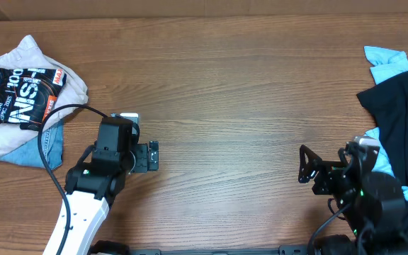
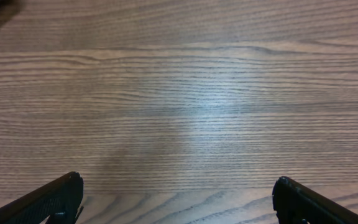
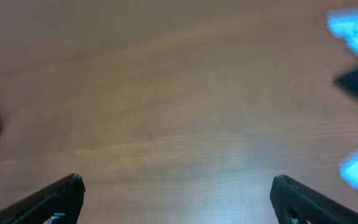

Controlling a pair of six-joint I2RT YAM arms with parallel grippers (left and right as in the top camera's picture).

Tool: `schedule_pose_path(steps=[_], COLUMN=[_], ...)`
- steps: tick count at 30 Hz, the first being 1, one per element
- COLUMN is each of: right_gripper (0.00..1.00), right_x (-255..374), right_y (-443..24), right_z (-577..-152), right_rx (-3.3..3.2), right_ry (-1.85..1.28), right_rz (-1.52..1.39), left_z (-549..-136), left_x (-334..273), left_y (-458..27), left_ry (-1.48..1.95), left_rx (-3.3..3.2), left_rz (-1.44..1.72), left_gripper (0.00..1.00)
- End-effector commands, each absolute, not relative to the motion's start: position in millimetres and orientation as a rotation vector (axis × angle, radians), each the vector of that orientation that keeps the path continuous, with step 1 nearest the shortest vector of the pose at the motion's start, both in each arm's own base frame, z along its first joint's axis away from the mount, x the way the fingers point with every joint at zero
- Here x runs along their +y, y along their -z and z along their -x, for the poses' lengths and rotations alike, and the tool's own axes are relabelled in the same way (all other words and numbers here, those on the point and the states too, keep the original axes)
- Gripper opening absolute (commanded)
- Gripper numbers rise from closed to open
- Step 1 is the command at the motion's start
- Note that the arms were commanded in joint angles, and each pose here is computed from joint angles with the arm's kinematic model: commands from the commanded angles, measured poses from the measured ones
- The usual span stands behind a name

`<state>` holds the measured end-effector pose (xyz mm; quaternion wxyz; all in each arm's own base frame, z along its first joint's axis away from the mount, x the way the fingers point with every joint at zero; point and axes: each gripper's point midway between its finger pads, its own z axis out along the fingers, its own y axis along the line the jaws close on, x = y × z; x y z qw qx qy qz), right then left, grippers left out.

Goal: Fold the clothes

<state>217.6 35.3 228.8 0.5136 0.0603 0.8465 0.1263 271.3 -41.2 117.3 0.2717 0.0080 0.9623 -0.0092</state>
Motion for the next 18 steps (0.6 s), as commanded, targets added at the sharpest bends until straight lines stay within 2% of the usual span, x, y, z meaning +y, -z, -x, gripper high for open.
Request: schedule_pose_path(steps=[1,18], right_gripper=[1.00,1.00], right_x=[35.6,57.7], right_y=[-215.8,-192.3], right_z=[-217.1,-238.7], right_rx=[1.957,1.503], right_ry=[-0.263,-0.301], right_rz=[-0.057,0.137], left_z=[-269.3,-267.4], left_x=[-40.4,-40.0], left_y=[-105.8,-81.1], left_ry=[0.006,-0.021], left_rx=[2.630,2.726], left_rz=[-0.006,-0.013], left_gripper=[1.00,1.00])
